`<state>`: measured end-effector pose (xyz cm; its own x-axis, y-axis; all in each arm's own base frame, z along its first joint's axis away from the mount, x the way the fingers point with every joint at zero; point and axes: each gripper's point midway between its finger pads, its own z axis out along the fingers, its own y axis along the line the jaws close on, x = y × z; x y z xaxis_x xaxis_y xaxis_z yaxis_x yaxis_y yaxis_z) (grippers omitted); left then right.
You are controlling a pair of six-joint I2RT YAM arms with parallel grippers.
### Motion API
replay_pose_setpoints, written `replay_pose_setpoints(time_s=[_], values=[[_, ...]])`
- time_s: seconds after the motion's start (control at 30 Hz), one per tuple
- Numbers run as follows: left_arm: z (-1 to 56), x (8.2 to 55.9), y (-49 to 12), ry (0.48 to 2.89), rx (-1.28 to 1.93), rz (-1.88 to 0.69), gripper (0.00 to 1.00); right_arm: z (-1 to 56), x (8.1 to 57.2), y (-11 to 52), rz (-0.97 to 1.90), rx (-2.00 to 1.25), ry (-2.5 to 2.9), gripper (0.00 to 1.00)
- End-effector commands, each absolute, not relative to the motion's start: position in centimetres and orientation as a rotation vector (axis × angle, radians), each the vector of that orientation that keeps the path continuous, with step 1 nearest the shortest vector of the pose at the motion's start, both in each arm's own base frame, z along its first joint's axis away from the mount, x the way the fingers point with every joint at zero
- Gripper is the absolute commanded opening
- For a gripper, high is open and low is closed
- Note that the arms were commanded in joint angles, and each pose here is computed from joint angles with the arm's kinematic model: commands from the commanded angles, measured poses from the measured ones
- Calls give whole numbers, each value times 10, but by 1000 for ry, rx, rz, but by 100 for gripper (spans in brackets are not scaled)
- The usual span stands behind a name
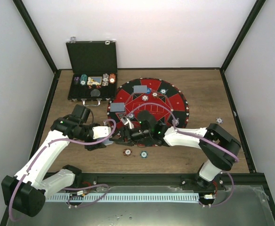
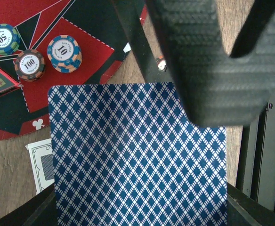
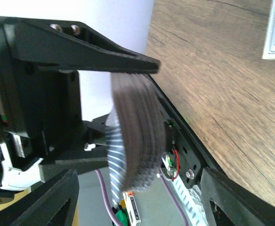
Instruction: Distribute texas hold em gaming equipment
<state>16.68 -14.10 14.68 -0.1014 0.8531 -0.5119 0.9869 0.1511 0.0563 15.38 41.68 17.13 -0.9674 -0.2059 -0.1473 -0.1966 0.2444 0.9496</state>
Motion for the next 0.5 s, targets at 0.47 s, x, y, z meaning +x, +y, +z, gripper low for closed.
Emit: replay_pose_setpoints(time_s=[0.47], values=[[158,164,-144,1955,1760,-426,8,187,160,461,-2005,494,-2327,69]])
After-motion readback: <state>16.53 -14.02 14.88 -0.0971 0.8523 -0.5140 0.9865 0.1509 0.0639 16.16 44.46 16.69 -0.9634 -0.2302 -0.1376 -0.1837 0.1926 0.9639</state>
